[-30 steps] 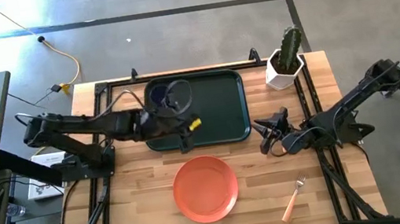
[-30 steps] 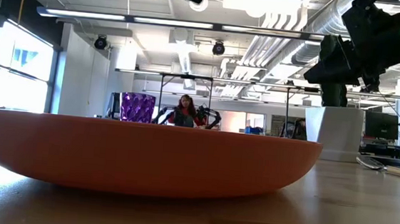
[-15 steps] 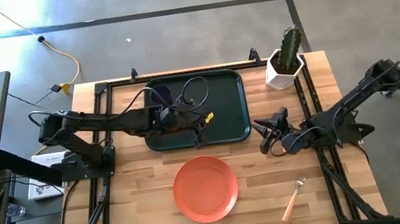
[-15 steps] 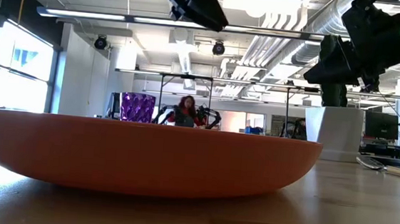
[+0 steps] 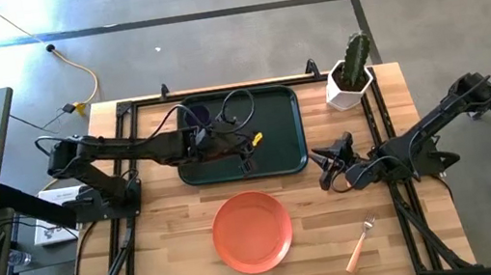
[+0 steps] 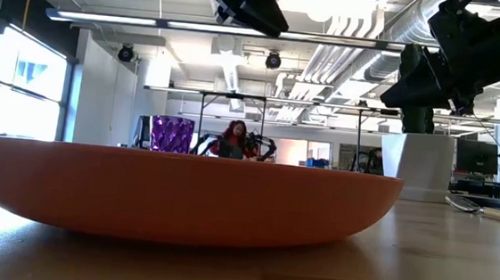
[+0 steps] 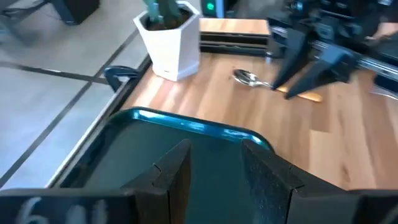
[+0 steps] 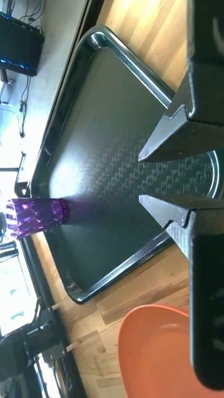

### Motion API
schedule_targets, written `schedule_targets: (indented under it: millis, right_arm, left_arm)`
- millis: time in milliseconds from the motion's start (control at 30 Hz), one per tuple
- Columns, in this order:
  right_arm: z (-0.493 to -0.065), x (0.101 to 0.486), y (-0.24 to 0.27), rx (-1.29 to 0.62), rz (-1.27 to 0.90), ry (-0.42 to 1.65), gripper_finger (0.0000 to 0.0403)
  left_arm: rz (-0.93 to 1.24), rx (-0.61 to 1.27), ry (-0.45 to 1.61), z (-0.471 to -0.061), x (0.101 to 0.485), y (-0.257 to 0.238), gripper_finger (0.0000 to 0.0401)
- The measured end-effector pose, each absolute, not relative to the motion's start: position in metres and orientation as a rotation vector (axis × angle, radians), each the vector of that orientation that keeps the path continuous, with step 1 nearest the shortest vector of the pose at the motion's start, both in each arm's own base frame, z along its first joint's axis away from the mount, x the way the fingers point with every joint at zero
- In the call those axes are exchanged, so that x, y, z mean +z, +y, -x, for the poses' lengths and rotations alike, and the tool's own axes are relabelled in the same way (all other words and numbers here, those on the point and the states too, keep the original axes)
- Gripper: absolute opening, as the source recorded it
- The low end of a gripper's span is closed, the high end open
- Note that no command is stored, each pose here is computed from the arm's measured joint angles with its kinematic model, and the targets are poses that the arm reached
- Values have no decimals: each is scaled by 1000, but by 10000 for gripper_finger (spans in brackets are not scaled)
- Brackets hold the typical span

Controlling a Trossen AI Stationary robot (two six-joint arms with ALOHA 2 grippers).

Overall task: Pick and place plate/cup/fork/spoon on tray
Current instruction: Put the orange plate into the serving tray

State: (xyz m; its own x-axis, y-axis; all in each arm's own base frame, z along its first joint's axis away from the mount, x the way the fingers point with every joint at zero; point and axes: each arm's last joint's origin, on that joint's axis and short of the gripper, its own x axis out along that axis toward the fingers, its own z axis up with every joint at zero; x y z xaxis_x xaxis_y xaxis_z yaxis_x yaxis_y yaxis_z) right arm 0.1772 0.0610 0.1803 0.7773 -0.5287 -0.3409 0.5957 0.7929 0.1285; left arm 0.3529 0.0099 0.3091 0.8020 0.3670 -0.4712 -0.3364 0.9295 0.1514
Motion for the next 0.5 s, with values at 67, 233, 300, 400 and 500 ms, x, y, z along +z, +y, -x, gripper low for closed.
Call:
schedule_targets:
  millis: [67,233,300,400,500]
  right_arm:
    - [-177,180,61,-614,-234,297,82]
    - [-177,180,61,-613,-228,301,82]
    - [-177,180,61,-612,-227,303,82]
    - [-177,180,61,-609,-227,307,82]
    - [-177,180,61,-608,-230,307,82]
  left_arm:
    - [-61,407,506,-353,310,15,129]
    - [-64,473,507,-352,310,25,129]
    - [-83,482,512,-352,310,29,129]
    - [-85,489,515,-351,310,33,129]
    - [-84,488,515,-351,310,34,129]
